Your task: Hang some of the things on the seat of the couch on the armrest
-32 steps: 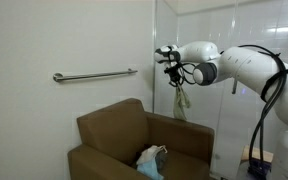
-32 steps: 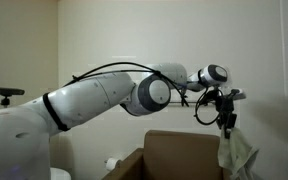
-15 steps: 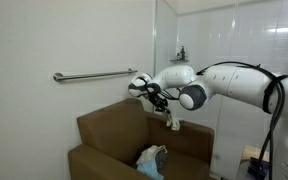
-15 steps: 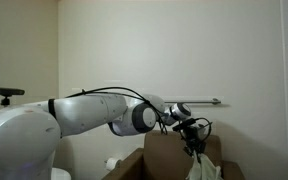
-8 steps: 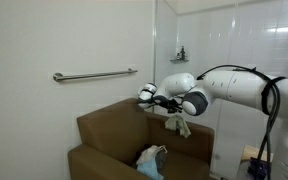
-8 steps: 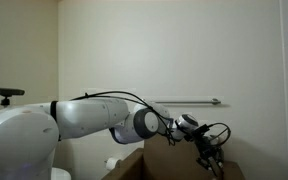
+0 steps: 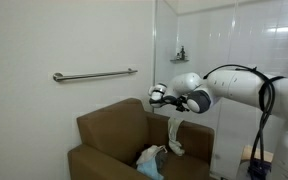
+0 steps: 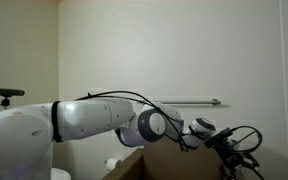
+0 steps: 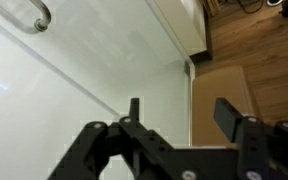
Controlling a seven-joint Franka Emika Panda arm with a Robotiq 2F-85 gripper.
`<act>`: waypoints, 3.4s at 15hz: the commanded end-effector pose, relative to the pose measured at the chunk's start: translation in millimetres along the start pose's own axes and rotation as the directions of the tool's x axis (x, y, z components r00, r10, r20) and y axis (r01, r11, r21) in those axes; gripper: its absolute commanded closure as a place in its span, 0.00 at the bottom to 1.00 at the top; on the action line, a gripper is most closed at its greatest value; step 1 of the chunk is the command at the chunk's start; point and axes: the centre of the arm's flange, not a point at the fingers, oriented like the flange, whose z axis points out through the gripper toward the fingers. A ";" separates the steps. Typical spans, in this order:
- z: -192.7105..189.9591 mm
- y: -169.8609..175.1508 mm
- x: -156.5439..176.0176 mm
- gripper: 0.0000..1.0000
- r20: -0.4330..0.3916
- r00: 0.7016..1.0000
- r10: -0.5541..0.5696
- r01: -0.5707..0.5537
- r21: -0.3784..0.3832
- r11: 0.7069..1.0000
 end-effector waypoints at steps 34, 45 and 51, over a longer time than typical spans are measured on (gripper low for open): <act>-75.1 228.5 -224.2 0.00 -0.641 0.691 0.335 0.306 0.679 0.667; -83.4 180.5 -172.4 0.00 -0.682 0.706 0.191 0.395 0.603 0.693; -74.2 39.5 -53.8 0.00 -0.744 0.658 -0.112 0.642 0.477 0.601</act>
